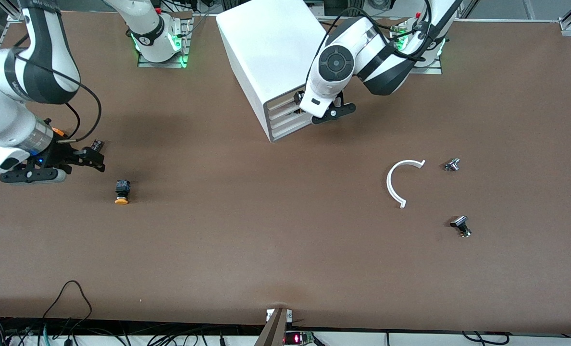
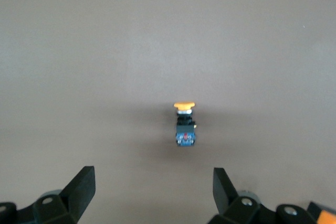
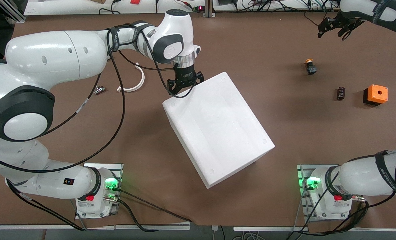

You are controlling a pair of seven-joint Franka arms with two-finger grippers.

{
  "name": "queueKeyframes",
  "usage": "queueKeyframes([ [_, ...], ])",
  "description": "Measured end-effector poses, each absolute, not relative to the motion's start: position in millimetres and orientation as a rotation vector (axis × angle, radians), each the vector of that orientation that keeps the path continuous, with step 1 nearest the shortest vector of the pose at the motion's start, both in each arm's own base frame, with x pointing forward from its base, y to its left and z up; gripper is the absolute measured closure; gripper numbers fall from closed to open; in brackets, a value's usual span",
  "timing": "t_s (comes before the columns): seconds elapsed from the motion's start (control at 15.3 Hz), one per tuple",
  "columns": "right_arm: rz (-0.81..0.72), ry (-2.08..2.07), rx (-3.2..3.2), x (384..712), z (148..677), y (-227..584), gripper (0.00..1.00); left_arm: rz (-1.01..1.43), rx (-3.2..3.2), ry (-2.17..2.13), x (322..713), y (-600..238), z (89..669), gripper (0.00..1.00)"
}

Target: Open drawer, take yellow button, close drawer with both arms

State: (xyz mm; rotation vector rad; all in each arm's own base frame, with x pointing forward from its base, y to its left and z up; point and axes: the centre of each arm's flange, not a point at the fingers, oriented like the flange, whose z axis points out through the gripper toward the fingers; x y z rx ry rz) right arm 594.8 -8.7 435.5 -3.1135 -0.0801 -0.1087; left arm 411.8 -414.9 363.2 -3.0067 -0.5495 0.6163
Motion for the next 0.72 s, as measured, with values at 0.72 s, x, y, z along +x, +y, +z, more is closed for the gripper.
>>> queueKeyframes([
  [0.72, 0.055, 0.014, -3.111, 575.4, 540.6, -1.2, 0.0, 0.257, -3.139, -0.38, 548.1, -283.2, 462.3, 0.0],
])
